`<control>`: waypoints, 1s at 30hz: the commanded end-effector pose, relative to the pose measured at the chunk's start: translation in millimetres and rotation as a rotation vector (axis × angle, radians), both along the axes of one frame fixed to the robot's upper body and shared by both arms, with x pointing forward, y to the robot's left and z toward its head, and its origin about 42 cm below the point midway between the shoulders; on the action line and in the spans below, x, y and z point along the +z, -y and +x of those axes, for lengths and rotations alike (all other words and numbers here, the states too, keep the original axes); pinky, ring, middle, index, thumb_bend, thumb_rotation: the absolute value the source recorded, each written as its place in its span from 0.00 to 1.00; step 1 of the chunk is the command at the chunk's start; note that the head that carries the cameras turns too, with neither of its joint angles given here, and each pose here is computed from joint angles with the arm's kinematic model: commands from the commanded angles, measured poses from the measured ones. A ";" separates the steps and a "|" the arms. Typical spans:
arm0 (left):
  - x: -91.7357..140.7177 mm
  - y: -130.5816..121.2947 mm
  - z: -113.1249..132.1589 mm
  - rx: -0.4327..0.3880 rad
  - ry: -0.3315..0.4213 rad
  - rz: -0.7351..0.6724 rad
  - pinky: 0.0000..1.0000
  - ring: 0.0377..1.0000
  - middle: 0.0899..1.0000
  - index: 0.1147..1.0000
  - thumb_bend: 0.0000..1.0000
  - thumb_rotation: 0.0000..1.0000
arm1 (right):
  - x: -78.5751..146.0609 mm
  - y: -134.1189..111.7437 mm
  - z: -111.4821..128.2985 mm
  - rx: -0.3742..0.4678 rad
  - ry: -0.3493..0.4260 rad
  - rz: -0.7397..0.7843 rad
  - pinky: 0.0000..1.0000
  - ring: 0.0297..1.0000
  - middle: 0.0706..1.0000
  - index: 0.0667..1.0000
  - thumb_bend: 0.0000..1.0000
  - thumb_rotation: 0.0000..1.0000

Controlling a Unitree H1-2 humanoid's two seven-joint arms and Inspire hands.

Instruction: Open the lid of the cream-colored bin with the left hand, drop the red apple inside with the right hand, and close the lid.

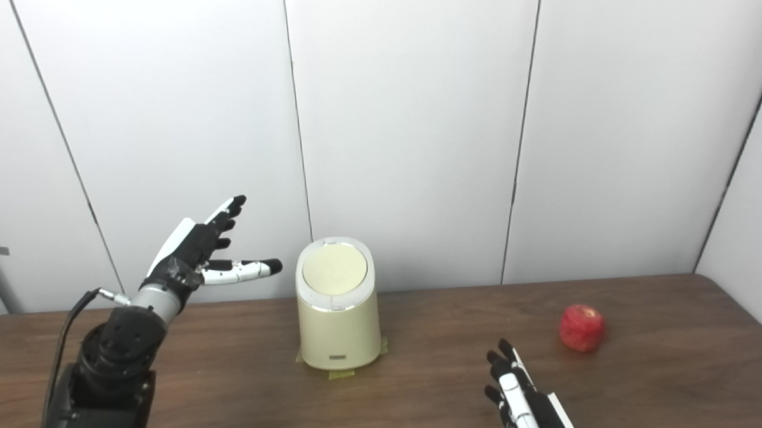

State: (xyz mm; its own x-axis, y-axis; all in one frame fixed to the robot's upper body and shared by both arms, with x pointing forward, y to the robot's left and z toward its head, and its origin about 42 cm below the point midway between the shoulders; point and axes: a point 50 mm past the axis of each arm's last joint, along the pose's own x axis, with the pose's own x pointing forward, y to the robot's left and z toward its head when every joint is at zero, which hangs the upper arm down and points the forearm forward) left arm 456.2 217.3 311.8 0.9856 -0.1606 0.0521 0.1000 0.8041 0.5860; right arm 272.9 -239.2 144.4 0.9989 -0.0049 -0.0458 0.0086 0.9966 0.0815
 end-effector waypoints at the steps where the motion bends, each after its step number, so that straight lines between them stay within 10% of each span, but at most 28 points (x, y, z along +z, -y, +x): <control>1: 42.4 4.9 11.2 -0.006 0.088 0.057 0.91 1.00 1.00 1.00 0.83 0.12 | 17.4 0.0 8.8 -0.003 0.104 -0.005 0.95 0.99 0.96 1.00 0.54 0.87; 30: 51.6 76.8 64.5 -0.043 0.104 0.337 0.81 0.95 0.98 0.97 0.89 0.08 | 11.1 -5.2 20.4 -0.021 0.103 -0.018 0.94 0.99 0.96 1.00 0.54 0.87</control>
